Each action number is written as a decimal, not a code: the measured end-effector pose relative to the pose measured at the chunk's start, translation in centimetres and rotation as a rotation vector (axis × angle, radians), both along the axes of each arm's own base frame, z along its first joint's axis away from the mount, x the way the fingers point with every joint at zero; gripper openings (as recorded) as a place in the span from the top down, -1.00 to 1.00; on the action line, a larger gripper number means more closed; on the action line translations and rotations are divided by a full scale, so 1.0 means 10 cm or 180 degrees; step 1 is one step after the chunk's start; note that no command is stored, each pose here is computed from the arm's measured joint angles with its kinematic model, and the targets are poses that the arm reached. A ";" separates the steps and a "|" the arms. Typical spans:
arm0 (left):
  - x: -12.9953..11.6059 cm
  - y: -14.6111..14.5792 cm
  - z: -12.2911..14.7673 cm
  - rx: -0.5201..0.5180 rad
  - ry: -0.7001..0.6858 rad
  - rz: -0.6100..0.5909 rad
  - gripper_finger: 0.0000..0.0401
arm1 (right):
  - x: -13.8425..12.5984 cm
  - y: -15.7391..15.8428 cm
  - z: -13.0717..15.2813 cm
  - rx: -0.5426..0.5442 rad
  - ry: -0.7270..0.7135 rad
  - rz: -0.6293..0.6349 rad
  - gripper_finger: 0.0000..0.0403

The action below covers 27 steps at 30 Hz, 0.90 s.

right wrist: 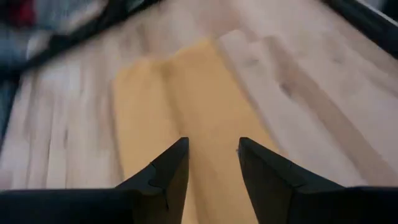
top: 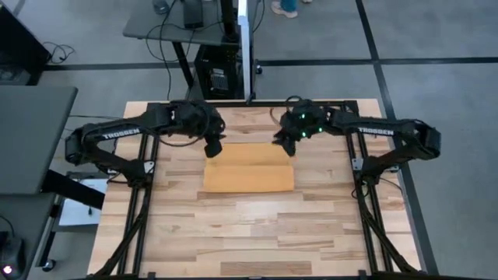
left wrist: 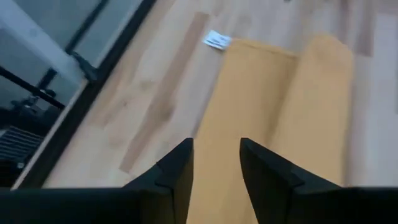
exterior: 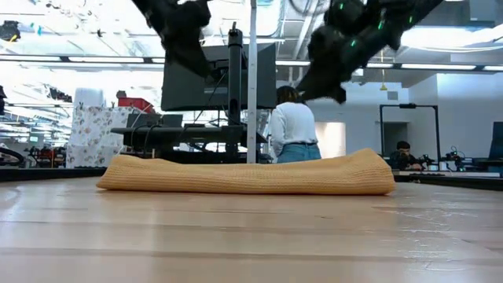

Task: Roll towel
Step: Roll the yellow towel

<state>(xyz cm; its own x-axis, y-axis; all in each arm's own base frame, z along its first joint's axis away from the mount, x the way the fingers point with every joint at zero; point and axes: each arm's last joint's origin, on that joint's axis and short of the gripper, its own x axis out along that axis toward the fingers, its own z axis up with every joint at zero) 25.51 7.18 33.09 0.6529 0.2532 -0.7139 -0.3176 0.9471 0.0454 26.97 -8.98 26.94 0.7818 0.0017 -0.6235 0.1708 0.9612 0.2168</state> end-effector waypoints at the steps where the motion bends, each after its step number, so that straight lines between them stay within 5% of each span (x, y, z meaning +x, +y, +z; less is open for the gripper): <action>1: 0.00 -0.06 0.02 -0.0028 0.0054 -0.0061 0.29 | 0.00 0.07 0.04 -0.0127 0.0078 0.0127 0.23; 9: 0.00 -0.75 0.01 -0.0240 0.0394 -0.0330 -0.06 | -0.04 0.78 0.22 -0.0803 0.0471 0.0771 -0.08; 16: -0.10 -1.35 -0.27 -0.0116 0.0712 -0.0337 -0.17 | -0.03 1.51 0.02 -0.1277 0.0821 0.0691 -0.22; 27: 0.14 -1.95 -1.11 0.0849 0.1463 -0.0625 -0.15 | 0.18 2.10 -0.77 -0.1235 0.1446 0.0272 -0.22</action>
<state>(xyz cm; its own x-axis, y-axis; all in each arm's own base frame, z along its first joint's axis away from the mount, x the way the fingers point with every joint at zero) 26.89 -12.32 21.96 0.3431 0.3690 -0.8638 -0.0278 0.9232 0.3833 28.80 12.05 19.26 0.4442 -0.2415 -0.8628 0.0827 0.9699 -0.2289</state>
